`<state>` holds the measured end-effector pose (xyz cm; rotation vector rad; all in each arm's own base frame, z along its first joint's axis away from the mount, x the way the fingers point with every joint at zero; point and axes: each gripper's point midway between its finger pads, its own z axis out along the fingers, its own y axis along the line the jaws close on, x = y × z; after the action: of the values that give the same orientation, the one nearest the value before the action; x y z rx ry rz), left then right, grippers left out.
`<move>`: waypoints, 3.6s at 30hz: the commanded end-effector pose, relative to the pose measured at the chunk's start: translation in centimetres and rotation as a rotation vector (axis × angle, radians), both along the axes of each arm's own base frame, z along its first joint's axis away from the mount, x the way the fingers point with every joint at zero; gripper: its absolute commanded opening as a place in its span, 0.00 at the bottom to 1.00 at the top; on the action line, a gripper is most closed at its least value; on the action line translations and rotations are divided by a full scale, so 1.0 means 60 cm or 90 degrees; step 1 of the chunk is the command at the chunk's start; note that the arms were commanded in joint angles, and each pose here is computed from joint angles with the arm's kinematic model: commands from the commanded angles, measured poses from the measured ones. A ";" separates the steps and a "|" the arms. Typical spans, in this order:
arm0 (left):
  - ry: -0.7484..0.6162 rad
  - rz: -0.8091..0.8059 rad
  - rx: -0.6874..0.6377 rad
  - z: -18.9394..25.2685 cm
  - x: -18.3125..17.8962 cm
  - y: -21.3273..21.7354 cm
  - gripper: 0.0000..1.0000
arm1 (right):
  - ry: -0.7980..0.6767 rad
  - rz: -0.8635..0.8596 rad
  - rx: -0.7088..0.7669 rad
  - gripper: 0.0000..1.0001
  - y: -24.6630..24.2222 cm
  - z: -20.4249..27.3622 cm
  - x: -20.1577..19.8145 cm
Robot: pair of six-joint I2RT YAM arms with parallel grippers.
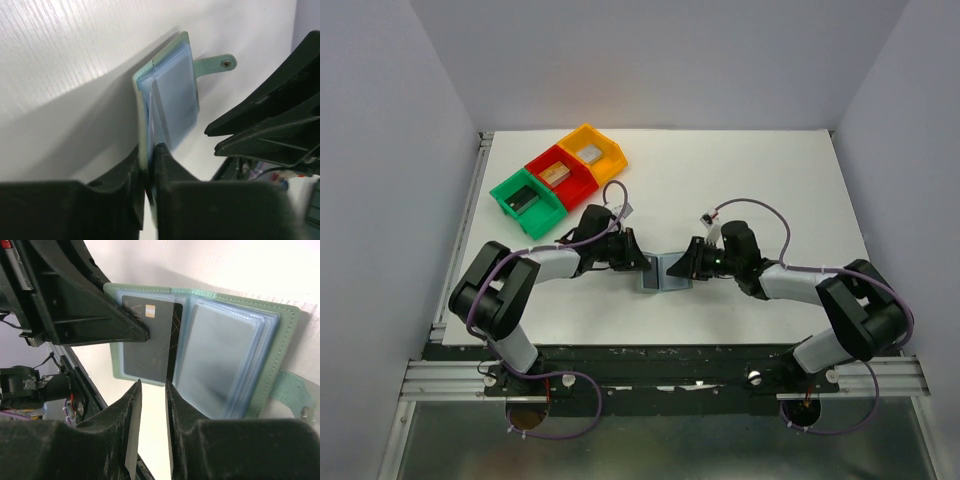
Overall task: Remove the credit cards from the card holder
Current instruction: Place the card holder at the center of the board, then remove the credit card from the card holder.
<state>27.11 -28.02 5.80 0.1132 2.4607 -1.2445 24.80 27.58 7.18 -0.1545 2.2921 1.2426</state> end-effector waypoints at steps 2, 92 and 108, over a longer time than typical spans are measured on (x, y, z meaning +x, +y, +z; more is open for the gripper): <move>0.011 0.006 0.069 -0.018 0.000 0.022 0.43 | 0.009 0.000 -0.027 0.33 -0.001 -0.015 0.012; 0.008 0.169 0.275 -0.093 -0.052 0.089 0.07 | 0.109 0.110 -0.063 0.46 0.076 -0.055 0.011; 0.000 0.167 0.281 -0.090 -0.056 0.094 0.12 | 0.135 0.118 -0.038 0.39 0.085 -0.060 0.006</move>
<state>25.46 -24.67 2.65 -0.0899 2.5278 -0.7129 25.82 31.99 3.53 -0.2490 2.5427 1.2717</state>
